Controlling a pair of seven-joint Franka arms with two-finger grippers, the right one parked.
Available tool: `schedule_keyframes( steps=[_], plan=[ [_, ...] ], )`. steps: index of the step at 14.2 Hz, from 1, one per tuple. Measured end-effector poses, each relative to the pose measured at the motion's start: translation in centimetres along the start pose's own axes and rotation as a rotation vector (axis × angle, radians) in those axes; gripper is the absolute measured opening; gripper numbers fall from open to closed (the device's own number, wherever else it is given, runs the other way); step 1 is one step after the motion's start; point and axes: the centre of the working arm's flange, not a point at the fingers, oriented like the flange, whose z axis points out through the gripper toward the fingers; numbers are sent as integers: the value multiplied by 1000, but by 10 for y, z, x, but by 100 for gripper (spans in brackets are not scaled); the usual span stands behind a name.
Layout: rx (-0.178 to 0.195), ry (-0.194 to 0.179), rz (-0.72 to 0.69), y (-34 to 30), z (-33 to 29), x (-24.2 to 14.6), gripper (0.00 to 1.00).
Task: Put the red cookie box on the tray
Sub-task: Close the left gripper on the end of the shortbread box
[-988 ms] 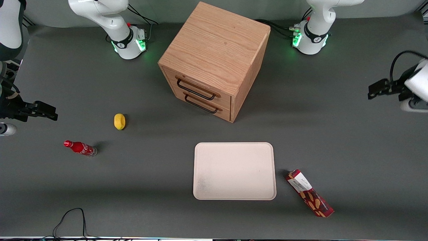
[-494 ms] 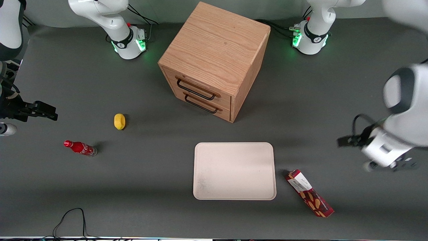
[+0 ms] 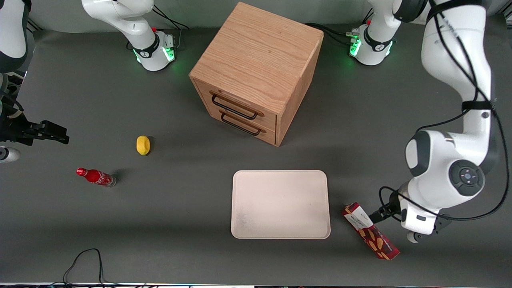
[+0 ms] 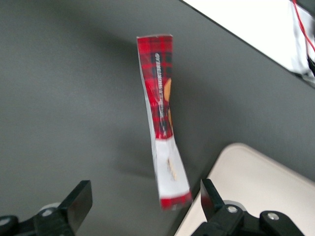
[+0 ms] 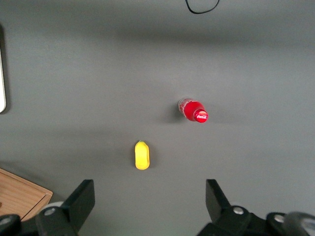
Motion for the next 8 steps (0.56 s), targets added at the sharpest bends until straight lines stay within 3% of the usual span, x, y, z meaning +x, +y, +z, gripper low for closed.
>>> schedule_keyframes(
  steps=[3, 6, 7, 8],
  plan=[
    [-19, 48, -80, -1, 42, 4, 99],
    [-11, 77, -111, -9, 74, 7, 97],
    [-9, 80, -114, -10, 79, 8, 95],
    [-11, 86, -118, -11, 81, 8, 85]
  ],
)
